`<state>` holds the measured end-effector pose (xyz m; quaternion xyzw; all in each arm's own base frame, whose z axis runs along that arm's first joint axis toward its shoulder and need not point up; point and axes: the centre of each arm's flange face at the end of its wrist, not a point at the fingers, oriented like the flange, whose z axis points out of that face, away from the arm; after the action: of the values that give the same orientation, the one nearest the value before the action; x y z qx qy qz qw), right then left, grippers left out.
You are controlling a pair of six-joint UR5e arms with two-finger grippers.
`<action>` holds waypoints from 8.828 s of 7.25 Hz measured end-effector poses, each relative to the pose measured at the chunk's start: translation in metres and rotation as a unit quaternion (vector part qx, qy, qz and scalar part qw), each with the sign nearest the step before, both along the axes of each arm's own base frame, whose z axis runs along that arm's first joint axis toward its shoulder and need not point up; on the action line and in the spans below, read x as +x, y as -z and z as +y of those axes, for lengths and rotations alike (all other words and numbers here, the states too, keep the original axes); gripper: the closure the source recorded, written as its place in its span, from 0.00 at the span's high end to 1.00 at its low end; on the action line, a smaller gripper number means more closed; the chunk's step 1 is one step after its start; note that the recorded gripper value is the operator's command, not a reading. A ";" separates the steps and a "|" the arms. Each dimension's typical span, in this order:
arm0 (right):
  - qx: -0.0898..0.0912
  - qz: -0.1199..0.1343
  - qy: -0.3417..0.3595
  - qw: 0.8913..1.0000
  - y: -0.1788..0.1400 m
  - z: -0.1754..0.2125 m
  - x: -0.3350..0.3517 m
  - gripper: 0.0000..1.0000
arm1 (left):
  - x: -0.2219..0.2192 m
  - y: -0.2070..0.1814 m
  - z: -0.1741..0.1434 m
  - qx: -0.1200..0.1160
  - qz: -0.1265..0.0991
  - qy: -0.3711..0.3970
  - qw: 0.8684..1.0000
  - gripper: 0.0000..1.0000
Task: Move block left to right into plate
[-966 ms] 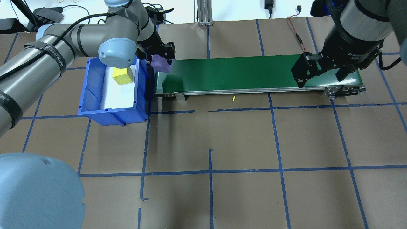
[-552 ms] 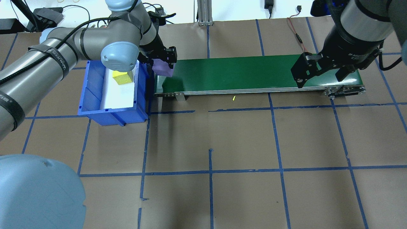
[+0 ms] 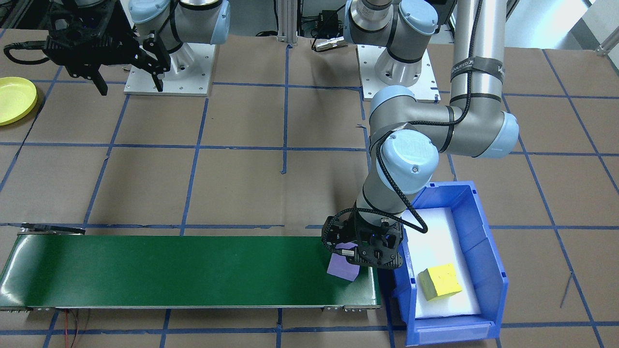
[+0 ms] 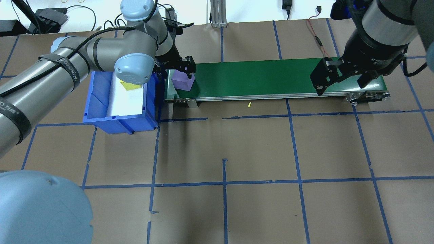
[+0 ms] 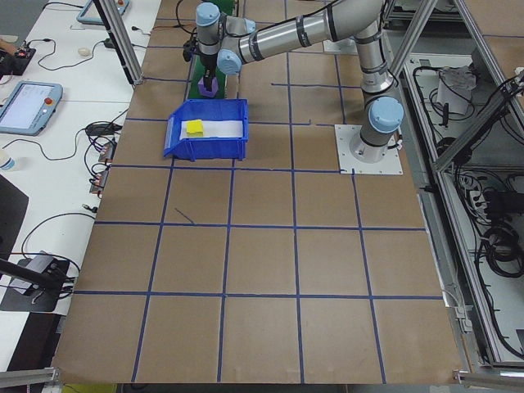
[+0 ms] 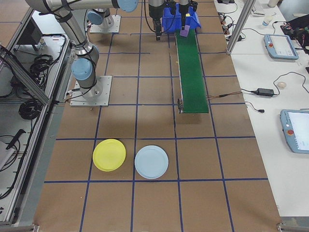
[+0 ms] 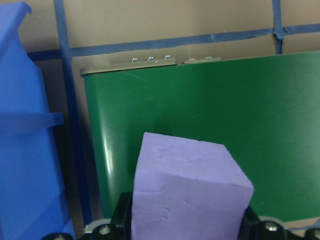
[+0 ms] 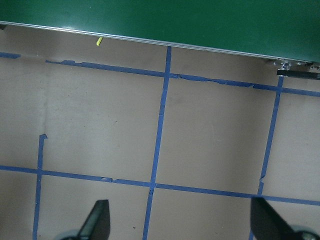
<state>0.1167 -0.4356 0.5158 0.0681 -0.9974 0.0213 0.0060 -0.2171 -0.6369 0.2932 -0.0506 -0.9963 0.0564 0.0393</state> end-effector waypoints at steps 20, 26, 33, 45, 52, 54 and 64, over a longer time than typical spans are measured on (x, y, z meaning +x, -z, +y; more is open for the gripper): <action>-0.032 -0.148 0.071 0.986 0.223 -0.206 0.019 1.00 | 0.197 0.041 -0.058 0.011 -0.016 -0.115 0.993 0.26; -0.048 -0.157 0.142 0.976 0.229 -0.229 0.019 1.00 | 0.088 -0.087 0.003 0.012 0.037 -0.048 0.998 0.27; -0.023 -0.153 0.212 0.965 0.241 -0.225 0.017 1.00 | 0.007 -0.015 0.000 0.018 -0.018 0.021 0.999 0.27; -0.040 -0.008 0.060 0.997 0.233 -0.211 -0.026 0.37 | 0.029 -0.129 0.033 -0.051 -0.031 -0.043 0.997 1.00; 0.066 0.094 -0.179 0.977 0.191 -0.031 -0.466 0.37 | 0.100 -0.201 0.109 0.009 -0.063 -0.052 0.997 1.00; 0.045 0.073 -0.206 0.975 0.245 0.020 -0.561 1.00 | 0.121 -0.205 0.118 0.025 -0.061 -0.056 0.996 1.00; -0.062 0.010 -0.129 0.990 0.165 -0.110 -0.331 1.00 | 0.085 -0.210 0.124 0.026 -0.056 -0.028 0.998 1.00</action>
<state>-0.2139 -0.5455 0.3510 0.1955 -0.9770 0.0833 0.0170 -0.1321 -0.5128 0.5028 -0.0245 -0.9991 0.0289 -0.0168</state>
